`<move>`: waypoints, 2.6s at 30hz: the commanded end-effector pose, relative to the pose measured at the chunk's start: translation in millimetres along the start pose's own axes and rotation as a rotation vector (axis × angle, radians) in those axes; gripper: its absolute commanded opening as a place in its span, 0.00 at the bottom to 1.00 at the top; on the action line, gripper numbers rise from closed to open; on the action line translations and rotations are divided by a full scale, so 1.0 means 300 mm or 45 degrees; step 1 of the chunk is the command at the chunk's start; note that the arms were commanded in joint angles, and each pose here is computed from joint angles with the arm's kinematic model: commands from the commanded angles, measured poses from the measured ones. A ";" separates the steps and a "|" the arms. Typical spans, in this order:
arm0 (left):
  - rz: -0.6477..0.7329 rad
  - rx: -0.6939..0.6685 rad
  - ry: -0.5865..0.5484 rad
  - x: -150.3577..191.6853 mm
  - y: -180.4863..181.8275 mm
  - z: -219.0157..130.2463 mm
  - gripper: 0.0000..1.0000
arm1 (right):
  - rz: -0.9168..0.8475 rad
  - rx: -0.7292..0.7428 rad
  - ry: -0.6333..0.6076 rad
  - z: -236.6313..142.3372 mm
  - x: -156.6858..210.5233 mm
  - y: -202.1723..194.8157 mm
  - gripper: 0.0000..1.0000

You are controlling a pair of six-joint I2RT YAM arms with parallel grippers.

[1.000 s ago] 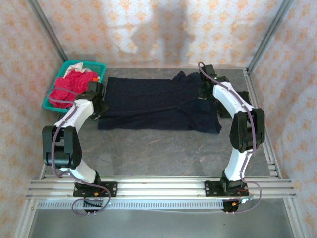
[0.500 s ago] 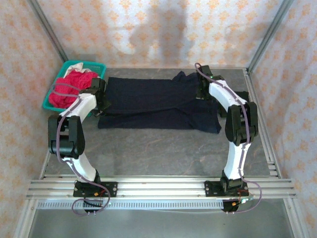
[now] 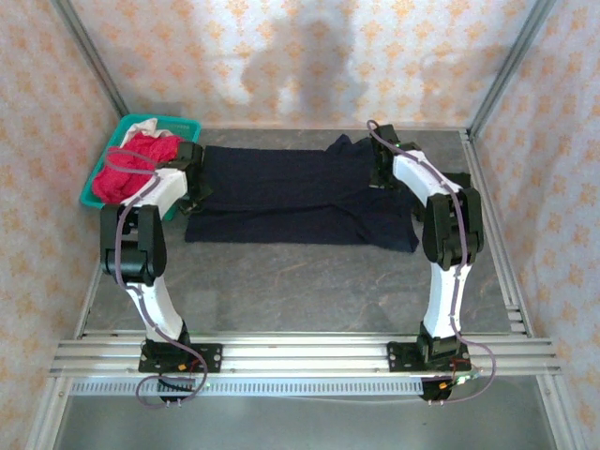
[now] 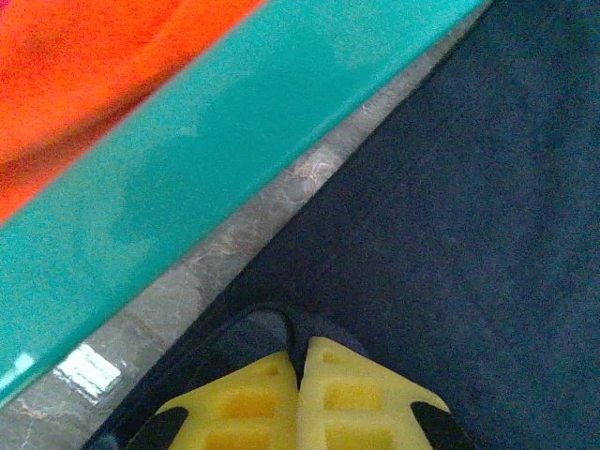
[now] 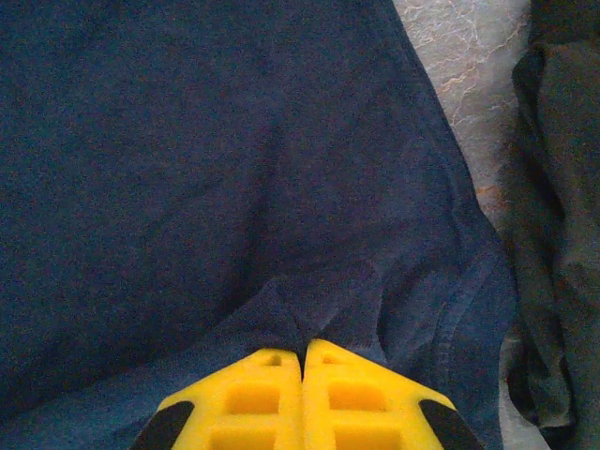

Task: Fold and stack the t-shirts

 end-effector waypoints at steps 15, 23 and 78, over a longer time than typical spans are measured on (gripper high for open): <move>0.019 0.009 -0.086 -0.068 -0.086 -0.006 0.00 | 0.104 0.028 -0.067 -0.016 -0.051 -0.050 0.00; 0.016 -0.025 -0.078 -0.075 -0.087 0.034 0.00 | 0.144 0.017 -0.085 0.003 -0.075 -0.061 0.00; 0.136 0.164 0.046 0.293 -0.014 -0.065 0.94 | 0.209 -0.036 -0.307 -0.165 0.031 -0.109 0.67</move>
Point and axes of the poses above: each hand's point on the last joint's axis, 136 mm out from that joint toward the fingers, its own z axis out along the fingers, its own y axis along the line the jaws close on, x = y × z, the point moved 9 cm from there along -z, back along the fingers, and after that the axes turned 13 degrees about -z, right-handed, at the moved point
